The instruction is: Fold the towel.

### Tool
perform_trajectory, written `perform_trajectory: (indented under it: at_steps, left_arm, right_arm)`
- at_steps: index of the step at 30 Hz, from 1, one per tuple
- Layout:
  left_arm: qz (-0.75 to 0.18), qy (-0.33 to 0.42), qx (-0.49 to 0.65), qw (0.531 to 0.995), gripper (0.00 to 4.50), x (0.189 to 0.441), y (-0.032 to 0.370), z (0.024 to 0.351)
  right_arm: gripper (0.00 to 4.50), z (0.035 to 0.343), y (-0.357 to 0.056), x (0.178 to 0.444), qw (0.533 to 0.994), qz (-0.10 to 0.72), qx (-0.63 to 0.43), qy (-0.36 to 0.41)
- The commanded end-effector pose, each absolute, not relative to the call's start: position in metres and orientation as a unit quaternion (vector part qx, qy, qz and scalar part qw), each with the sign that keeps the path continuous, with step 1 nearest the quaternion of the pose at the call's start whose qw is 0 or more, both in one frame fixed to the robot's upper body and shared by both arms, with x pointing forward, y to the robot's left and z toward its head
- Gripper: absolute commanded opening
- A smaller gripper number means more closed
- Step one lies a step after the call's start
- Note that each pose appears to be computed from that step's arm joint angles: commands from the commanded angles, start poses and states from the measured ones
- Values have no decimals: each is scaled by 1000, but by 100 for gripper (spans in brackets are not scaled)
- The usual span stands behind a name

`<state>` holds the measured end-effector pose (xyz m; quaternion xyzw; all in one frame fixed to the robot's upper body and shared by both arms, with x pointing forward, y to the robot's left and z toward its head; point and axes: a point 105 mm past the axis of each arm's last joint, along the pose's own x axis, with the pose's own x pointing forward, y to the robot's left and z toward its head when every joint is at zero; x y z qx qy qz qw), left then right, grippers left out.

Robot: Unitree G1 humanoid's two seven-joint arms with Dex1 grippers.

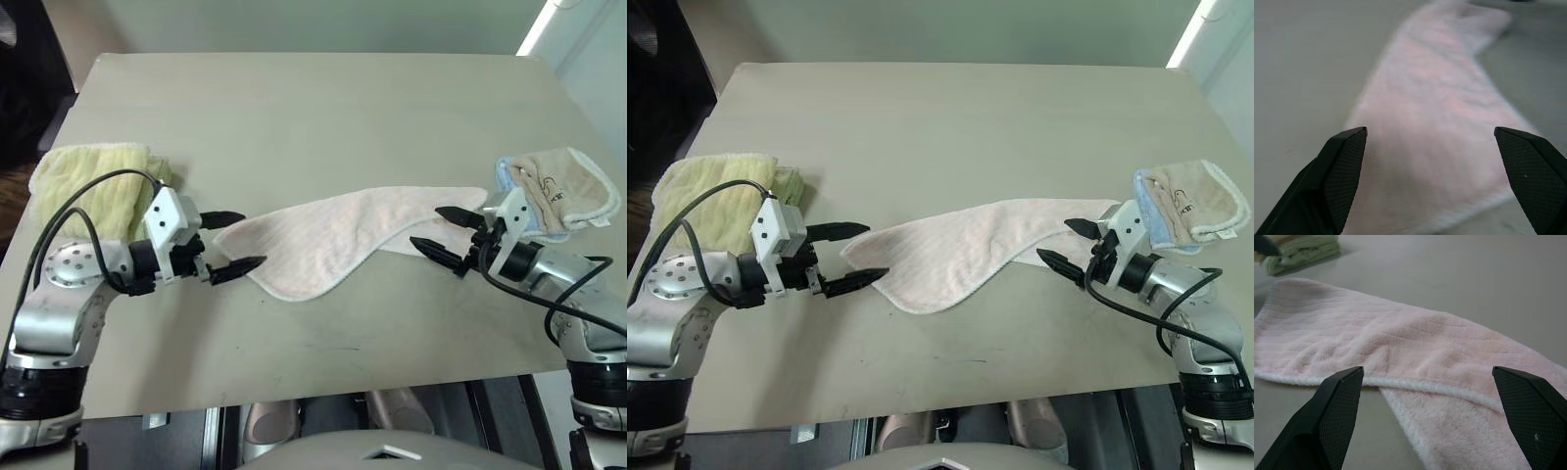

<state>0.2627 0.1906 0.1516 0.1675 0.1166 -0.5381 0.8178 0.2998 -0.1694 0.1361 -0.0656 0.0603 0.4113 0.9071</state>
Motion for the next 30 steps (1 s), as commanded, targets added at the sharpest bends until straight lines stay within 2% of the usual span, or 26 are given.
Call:
perform_trajectory:
  at_steps: [1, 4, 7, 16, 17, 19, 28, 29, 30]
  left_arm:
    - [-627, 134, 218, 736, 450, 243, 175, 146]
    - [-667, 131, 276, 680, 450, 238, 166, 138]
    - [-691, 124, 308, 643, 450, 240, 157, 134]
    - [-718, 106, 356, 589, 450, 256, 131, 115]
    - [-723, 105, 355, 584, 410, 256, 129, 114]
    - [-731, 107, 347, 578, 361, 254, 128, 113]
    - [-714, 101, 369, 587, 23, 261, 135, 104]
    - [-713, 104, 370, 587, 4, 259, 137, 102]
    - [-712, 106, 371, 587, 4, 259, 138, 101]
  right_arm:
    - [444, 146, -170, 301, 905, 415, -79, 43]
    - [444, 148, -170, 302, 905, 415, -81, 41]
    - [444, 149, -171, 301, 906, 412, -83, 40]
    - [444, 148, -178, 292, 915, 392, -82, 43]
    - [450, 147, -179, 290, 916, 389, -82, 43]
    - [450, 148, -180, 289, 918, 385, -81, 43]
    - [450, 151, -182, 289, 919, 382, -84, 42]
    - [450, 152, -183, 289, 919, 382, -86, 42]
    - [450, 152, -183, 290, 919, 382, -87, 42]
